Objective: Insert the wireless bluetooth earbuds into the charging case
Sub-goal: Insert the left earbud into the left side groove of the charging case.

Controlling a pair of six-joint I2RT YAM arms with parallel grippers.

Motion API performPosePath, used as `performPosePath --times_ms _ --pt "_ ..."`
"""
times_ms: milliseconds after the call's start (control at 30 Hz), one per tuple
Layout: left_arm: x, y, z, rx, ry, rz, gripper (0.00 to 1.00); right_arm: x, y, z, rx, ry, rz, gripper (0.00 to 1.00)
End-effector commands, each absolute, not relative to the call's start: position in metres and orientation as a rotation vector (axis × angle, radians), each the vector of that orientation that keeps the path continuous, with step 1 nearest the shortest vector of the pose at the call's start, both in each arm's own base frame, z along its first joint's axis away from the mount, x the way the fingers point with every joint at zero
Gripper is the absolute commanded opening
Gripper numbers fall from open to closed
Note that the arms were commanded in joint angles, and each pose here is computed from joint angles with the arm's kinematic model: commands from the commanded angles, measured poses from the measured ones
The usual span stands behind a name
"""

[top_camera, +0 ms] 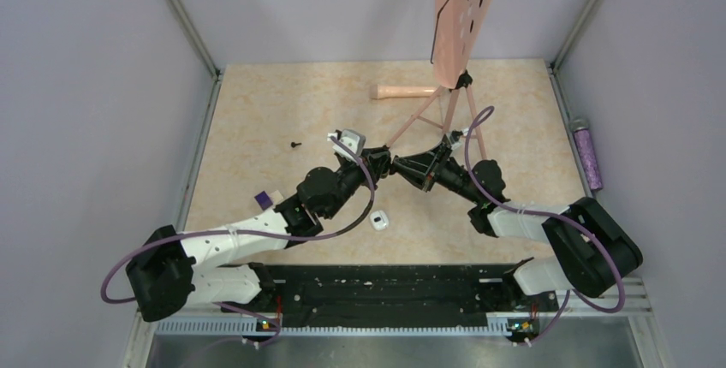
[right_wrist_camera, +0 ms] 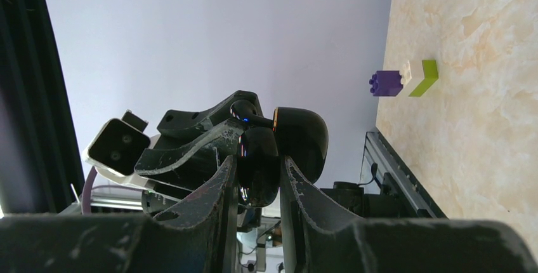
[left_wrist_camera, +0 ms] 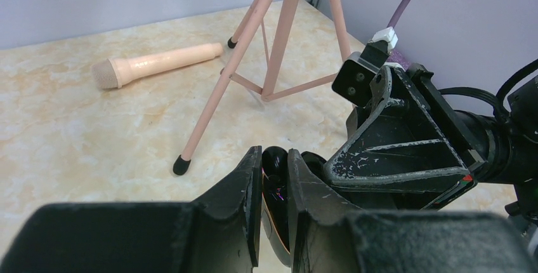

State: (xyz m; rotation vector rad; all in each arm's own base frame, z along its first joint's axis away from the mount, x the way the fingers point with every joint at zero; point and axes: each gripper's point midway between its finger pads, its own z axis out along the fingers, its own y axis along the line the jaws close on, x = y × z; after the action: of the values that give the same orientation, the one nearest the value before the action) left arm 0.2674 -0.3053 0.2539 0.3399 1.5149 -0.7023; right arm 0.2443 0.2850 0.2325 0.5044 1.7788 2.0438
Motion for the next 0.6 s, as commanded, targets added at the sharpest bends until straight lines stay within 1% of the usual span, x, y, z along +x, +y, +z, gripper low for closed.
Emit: performPosePath --times_ms 0,133,267,567 --pt "0.268 -0.307 0.27 0.344 1.457 -0.698 0.11 0.234 0.285 0.26 0.413 1.688 2.103 0.0" --pt "0.265 -0.309 0.265 0.402 1.46 -0.682 0.1 0.233 0.283 0.261 0.421 1.678 2.11 0.0" --pt "0.257 -0.316 0.264 0.457 1.46 -0.721 0.1 0.235 0.283 0.262 0.427 1.671 2.106 0.0" --pt "0.248 -0.312 0.257 0.469 1.488 -0.746 0.11 0.238 0.283 0.264 0.438 1.66 2.1 0.0"
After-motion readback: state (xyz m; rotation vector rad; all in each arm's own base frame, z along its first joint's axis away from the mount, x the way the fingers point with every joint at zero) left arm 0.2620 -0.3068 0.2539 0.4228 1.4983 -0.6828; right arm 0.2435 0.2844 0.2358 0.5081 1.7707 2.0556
